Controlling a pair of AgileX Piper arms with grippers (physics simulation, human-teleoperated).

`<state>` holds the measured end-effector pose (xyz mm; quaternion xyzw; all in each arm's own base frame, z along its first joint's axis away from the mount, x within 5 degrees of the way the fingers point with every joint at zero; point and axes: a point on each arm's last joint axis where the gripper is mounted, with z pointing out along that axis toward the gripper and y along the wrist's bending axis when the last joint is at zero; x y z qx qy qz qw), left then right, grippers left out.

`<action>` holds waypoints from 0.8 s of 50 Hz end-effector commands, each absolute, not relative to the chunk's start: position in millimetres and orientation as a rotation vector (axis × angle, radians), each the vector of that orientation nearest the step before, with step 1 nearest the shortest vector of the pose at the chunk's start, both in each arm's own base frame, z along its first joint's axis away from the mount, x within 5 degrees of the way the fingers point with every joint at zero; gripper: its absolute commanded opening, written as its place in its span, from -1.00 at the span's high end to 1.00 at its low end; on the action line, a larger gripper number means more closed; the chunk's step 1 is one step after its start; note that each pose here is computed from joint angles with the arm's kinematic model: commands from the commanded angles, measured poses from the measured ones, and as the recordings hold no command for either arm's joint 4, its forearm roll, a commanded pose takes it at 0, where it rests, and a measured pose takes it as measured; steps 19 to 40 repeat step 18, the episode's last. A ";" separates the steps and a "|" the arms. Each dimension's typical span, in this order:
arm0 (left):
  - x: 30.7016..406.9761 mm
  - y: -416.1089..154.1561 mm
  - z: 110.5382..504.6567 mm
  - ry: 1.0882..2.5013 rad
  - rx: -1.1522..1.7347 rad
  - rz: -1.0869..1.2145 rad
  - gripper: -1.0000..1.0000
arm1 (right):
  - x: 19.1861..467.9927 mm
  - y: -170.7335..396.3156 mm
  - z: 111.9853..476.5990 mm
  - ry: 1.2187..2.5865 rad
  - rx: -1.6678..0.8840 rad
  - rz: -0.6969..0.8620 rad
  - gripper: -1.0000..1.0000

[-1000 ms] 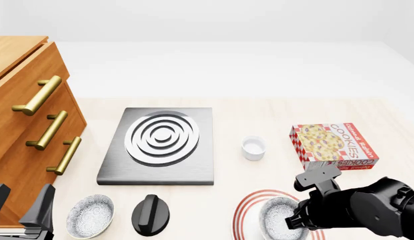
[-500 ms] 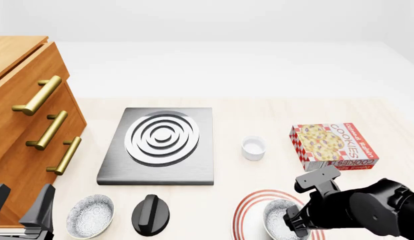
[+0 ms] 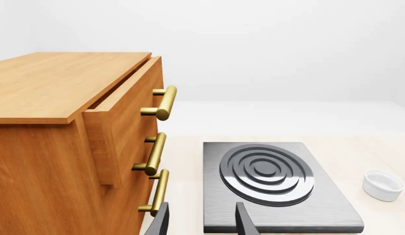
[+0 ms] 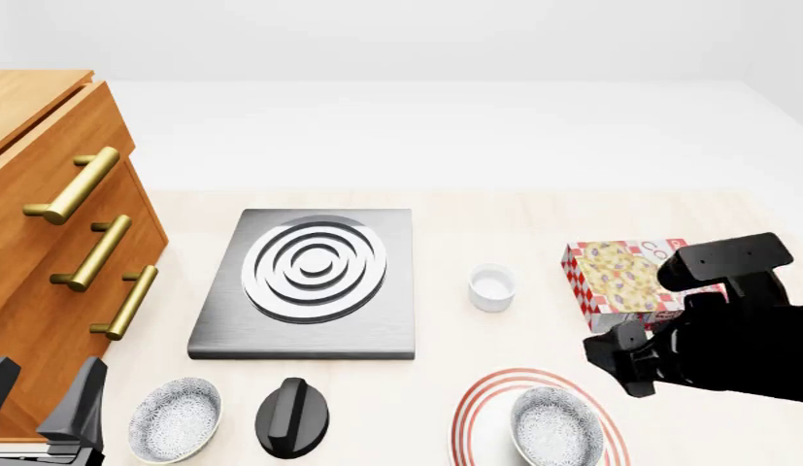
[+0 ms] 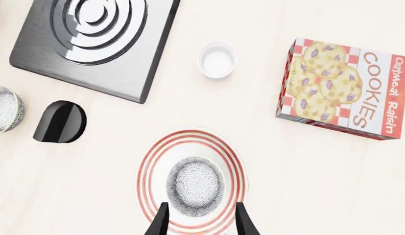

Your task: Pick the akita bowl between the plate and the ramekin and place it on the plate.

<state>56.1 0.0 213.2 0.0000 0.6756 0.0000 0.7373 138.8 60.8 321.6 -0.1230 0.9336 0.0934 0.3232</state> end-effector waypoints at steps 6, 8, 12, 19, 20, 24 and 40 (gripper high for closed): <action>56.1 0.0 213.2 1.484 0.000 0.000 -1.00 | 84.9 38.1 393.8 2.296 -0.223 0.337 -1.00; 56.1 0.0 213.2 1.484 0.000 0.000 -1.00 | 74.0 33.2 404.8 2.275 -0.217 0.345 -1.00; 56.1 0.0 213.2 1.484 0.000 0.000 -1.00 | 64.5 28.1 409.9 2.258 -0.227 0.333 -1.00; 56.1 0.0 213.2 1.484 0.000 0.000 -1.00 | 57.5 24.5 417.3 2.222 -0.236 0.326 -1.00; 56.1 0.0 213.2 1.484 0.000 0.000 -1.00 | 57.5 24.5 417.3 2.222 -0.236 0.326 -1.00; 56.1 0.0 213.2 1.484 0.000 0.000 -1.00 | 57.5 24.5 417.3 2.222 -0.236 0.326 -1.00; 56.1 0.0 213.2 1.484 0.000 0.000 -1.00 | 57.5 24.5 417.3 2.222 -0.236 0.326 -1.00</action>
